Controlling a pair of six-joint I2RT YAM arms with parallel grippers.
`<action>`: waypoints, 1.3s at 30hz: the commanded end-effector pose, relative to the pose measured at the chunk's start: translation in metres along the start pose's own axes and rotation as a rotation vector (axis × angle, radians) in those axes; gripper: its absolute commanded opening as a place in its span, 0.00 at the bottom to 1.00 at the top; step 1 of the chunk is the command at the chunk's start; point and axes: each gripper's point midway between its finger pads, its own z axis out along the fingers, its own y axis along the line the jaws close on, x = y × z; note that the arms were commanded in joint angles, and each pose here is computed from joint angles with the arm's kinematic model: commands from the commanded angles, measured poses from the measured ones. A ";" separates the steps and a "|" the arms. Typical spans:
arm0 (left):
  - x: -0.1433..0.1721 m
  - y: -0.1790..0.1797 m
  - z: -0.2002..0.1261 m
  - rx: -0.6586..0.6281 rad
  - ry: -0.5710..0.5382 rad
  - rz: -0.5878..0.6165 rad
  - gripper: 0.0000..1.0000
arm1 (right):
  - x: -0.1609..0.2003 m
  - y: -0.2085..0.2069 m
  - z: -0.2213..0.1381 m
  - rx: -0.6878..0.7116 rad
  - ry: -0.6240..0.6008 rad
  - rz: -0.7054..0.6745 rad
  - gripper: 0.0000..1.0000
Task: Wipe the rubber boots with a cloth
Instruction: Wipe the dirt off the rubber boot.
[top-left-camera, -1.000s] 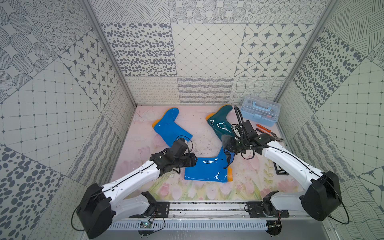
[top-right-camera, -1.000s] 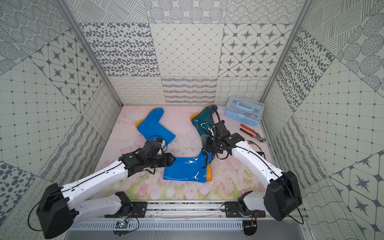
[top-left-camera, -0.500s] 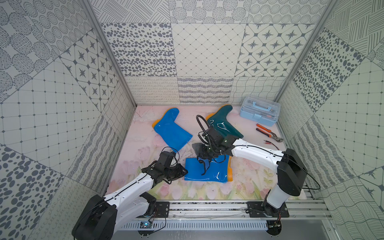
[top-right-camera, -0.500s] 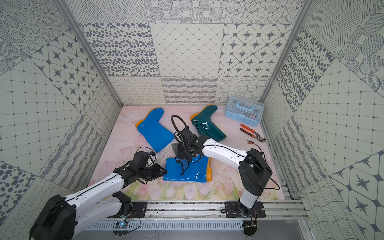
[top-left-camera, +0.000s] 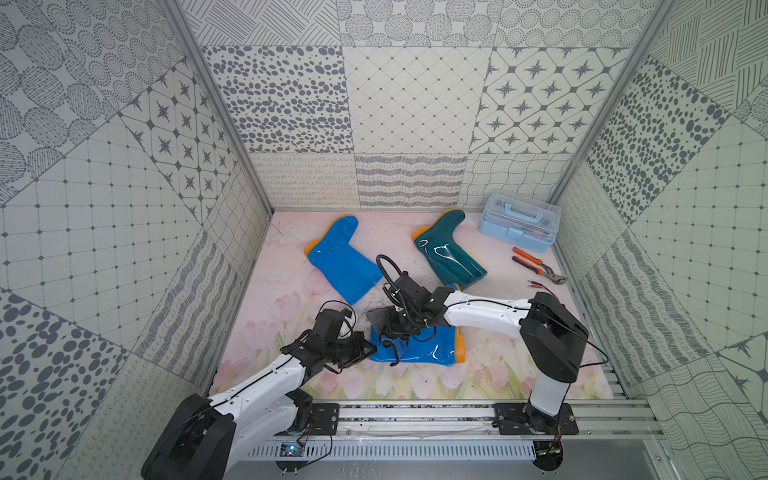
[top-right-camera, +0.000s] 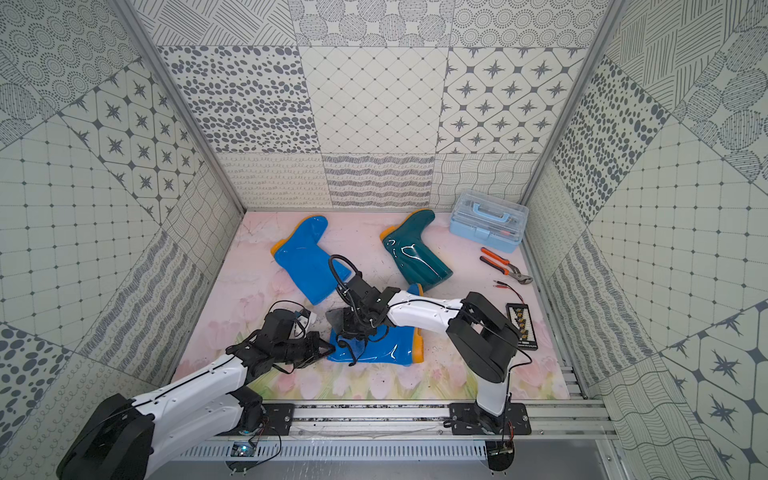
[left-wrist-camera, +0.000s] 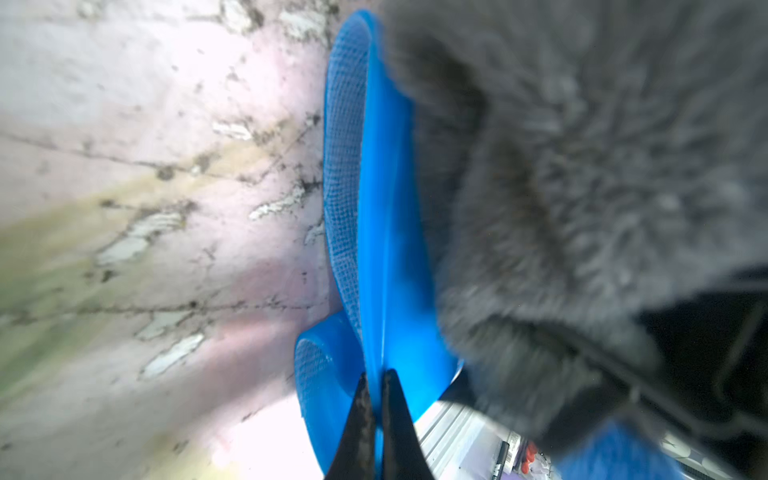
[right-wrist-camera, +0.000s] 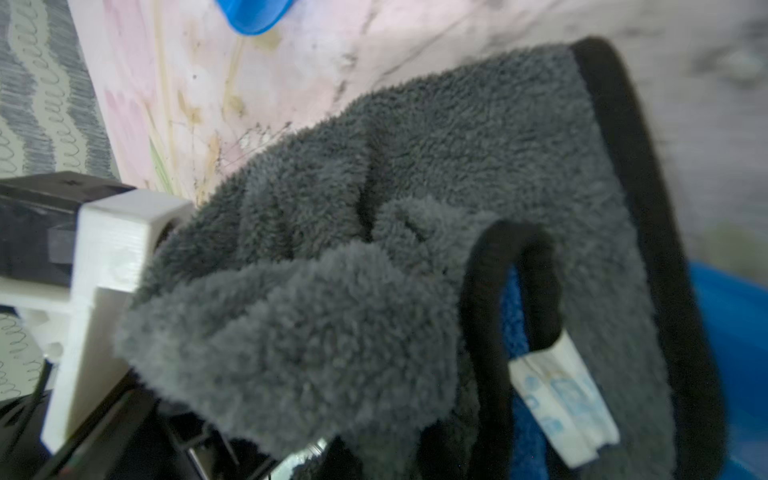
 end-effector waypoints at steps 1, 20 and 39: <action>0.000 -0.002 -0.003 -0.002 0.000 0.005 0.00 | -0.013 -0.052 -0.042 0.112 -0.097 0.083 0.00; 0.000 0.012 -0.010 -0.079 -0.038 -0.020 0.00 | 0.016 0.131 0.027 -0.262 0.046 -0.155 0.00; 0.002 0.022 -0.014 -0.107 -0.071 -0.074 0.00 | 0.027 -0.009 -0.037 -0.015 -0.051 0.004 0.00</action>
